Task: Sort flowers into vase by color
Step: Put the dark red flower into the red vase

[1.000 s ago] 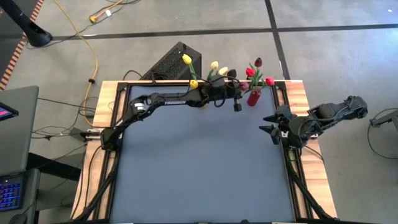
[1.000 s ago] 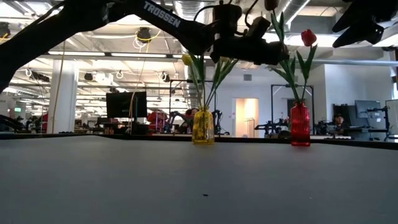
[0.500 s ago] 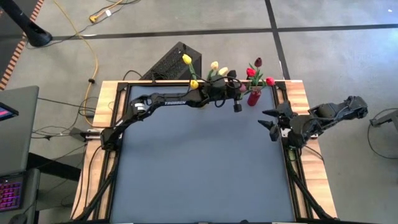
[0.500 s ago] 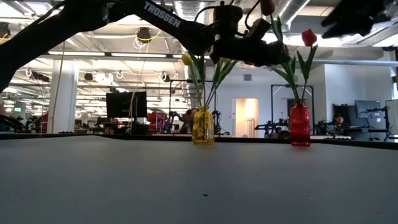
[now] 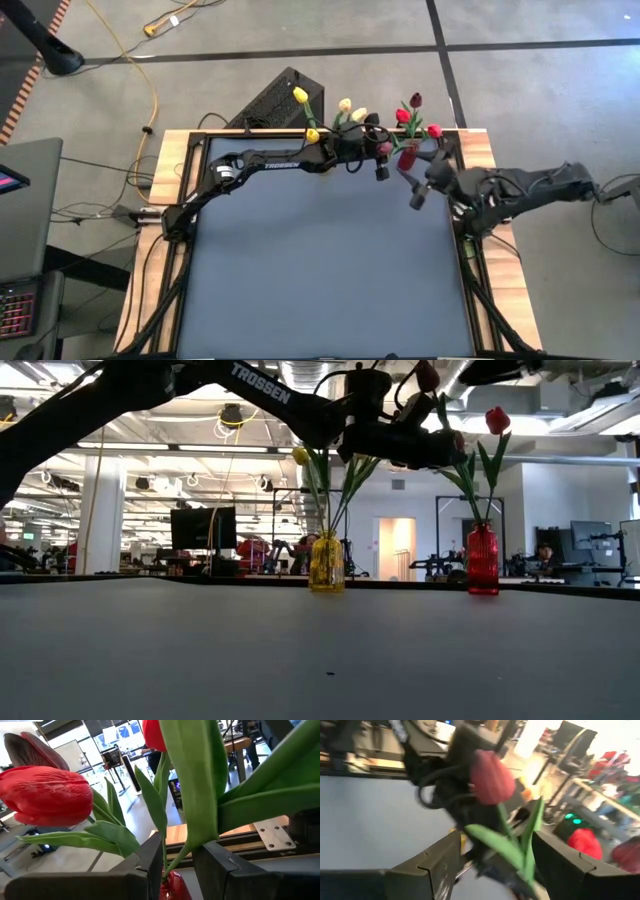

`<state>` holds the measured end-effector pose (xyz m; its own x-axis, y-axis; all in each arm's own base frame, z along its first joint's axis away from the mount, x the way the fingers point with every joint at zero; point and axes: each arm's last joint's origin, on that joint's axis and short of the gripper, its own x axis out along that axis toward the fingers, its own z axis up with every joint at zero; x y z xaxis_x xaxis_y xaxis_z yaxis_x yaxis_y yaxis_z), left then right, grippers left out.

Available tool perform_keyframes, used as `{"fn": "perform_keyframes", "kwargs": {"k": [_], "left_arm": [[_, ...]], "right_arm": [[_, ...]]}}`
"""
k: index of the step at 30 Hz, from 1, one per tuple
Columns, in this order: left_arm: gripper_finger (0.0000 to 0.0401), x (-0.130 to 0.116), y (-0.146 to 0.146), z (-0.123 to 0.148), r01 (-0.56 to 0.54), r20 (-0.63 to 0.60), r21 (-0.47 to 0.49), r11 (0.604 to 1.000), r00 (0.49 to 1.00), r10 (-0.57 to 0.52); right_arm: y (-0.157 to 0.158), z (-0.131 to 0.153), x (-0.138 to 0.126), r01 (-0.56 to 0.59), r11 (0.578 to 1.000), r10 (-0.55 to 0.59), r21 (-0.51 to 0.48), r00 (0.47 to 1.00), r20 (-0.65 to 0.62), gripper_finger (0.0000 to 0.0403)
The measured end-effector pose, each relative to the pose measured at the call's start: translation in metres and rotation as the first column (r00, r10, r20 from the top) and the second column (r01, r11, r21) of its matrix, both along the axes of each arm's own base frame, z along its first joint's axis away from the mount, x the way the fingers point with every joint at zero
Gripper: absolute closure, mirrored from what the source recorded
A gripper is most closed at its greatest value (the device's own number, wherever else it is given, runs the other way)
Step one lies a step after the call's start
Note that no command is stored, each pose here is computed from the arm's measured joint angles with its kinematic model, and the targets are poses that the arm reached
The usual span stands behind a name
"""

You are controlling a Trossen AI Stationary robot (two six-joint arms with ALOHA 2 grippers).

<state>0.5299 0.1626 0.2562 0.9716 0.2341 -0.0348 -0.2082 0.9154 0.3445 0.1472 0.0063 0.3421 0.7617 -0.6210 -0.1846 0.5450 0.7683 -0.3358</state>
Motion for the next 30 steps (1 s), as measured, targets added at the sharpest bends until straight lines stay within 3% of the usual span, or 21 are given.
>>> {"fn": "perform_keyframes", "kwargs": {"k": [5, 19, 30], "left_arm": [[0.031, 0.001, -0.002, 0.0, 0.003, 0.0, 0.0, 1.0, 1.0, -0.003], [0.031, 0.001, -0.004, -0.001, 0.008, -0.007, -0.002, 1.0, 1.0, -0.008], [0.031, 0.001, -0.004, -0.001, 0.008, -0.007, -0.002, 1.0, 1.0, -0.008]], "right_arm": [[-0.013, -0.002, 0.012, 0.041, 0.999, -0.041, -0.018, 0.999, -0.029, 0.0133], [-0.039, -0.005, 0.023, -0.028, 0.999, 0.03, 0.044, 0.999, -0.033, 0.0139], [-0.048, -0.008, 0.026, -0.057, 0.998, 0.06, 0.031, 0.995, -0.076, 0.0248]]}}
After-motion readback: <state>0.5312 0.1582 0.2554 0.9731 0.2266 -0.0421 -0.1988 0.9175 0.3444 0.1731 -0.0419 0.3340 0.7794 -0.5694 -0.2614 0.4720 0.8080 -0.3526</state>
